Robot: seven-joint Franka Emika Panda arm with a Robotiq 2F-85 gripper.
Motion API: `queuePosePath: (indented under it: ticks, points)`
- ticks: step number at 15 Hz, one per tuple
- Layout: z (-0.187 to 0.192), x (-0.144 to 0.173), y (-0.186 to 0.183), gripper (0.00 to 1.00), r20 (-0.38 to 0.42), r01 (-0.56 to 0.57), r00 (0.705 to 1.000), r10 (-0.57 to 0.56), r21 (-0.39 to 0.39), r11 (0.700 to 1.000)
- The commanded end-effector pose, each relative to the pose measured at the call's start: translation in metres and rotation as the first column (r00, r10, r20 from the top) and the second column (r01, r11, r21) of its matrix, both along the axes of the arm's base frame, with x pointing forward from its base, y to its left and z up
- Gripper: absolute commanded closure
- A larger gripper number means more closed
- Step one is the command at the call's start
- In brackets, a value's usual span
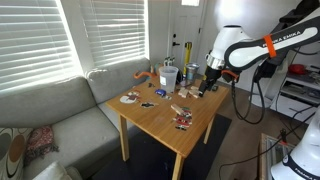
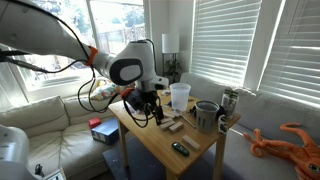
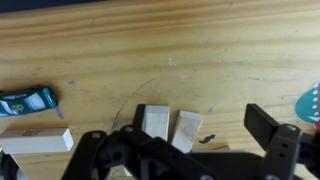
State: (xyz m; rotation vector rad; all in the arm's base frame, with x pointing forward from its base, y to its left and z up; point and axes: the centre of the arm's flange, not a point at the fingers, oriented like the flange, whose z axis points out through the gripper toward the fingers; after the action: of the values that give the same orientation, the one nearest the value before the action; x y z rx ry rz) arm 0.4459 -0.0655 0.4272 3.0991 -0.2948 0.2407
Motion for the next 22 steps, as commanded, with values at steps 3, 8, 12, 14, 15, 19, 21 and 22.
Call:
queuePosePath:
  ticks: [3,8,12,14,15,19,21,22]
  points:
    - [-0.014,0.021,0.001,0.03,0.021,-0.017,1.0,0.016,0.026,1.0]
    - [-0.017,0.032,0.01,0.0,0.025,-0.008,1.0,0.006,0.066,0.998]
    - [-0.021,0.038,0.012,0.12,0.021,0.004,1.0,-0.006,0.082,0.997]
    - [-0.024,0.04,0.011,0.36,0.016,0.006,1.0,-0.008,0.086,0.996]
    - [-0.025,0.041,0.011,0.37,0.015,0.006,1.0,-0.008,0.089,0.996]
    - [-0.025,0.041,0.009,0.25,0.009,0.013,1.0,-0.014,0.081,0.997]
    - [-0.026,0.04,0.008,0.17,0.003,0.022,1.0,-0.022,0.075,0.997]
    - [-0.027,0.04,0.007,0.13,0.001,0.027,1.0,-0.027,0.077,0.997]
